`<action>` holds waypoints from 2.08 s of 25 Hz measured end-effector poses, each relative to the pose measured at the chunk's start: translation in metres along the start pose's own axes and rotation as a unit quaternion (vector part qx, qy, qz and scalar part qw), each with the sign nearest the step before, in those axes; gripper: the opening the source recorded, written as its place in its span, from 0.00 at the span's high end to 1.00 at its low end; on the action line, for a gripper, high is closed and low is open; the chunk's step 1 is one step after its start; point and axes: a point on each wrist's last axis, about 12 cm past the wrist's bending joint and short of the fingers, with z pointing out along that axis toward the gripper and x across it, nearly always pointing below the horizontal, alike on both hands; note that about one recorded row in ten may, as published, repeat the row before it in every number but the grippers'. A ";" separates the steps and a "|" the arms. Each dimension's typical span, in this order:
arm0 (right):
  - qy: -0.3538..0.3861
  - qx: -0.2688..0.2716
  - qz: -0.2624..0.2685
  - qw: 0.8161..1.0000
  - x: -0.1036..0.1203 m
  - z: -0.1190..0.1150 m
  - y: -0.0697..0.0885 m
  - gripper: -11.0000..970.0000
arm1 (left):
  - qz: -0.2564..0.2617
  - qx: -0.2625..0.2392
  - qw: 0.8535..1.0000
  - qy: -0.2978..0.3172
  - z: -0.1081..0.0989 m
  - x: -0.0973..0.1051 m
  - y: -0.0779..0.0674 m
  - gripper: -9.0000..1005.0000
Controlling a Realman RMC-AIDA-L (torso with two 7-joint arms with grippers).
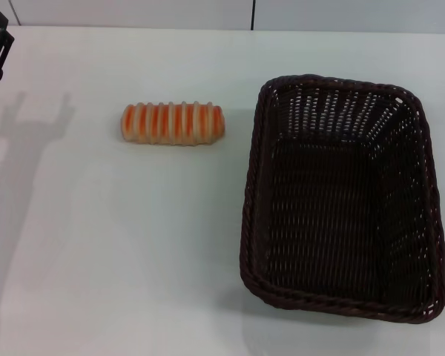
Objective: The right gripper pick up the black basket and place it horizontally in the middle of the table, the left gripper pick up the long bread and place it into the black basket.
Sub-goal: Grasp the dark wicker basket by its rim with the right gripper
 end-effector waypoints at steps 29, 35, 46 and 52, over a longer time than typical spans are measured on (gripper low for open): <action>0.013 -0.078 -0.004 0.997 -0.050 0.030 0.014 0.36 | -0.026 0.012 1.000 -0.006 0.003 -0.002 -0.004 0.16; 0.026 -0.103 0.008 0.994 -0.058 0.035 0.014 0.36 | -0.026 0.016 1.000 -0.008 0.005 -0.002 -0.006 0.16; -0.038 -0.012 -0.096 0.995 -0.034 0.039 0.013 0.36 | -0.030 0.026 0.999 -0.014 0.008 -0.003 -0.012 0.16; -0.067 0.076 -0.142 0.985 -0.032 0.033 0.020 0.35 | -0.032 0.028 0.999 -0.014 0.008 -0.003 -0.014 0.16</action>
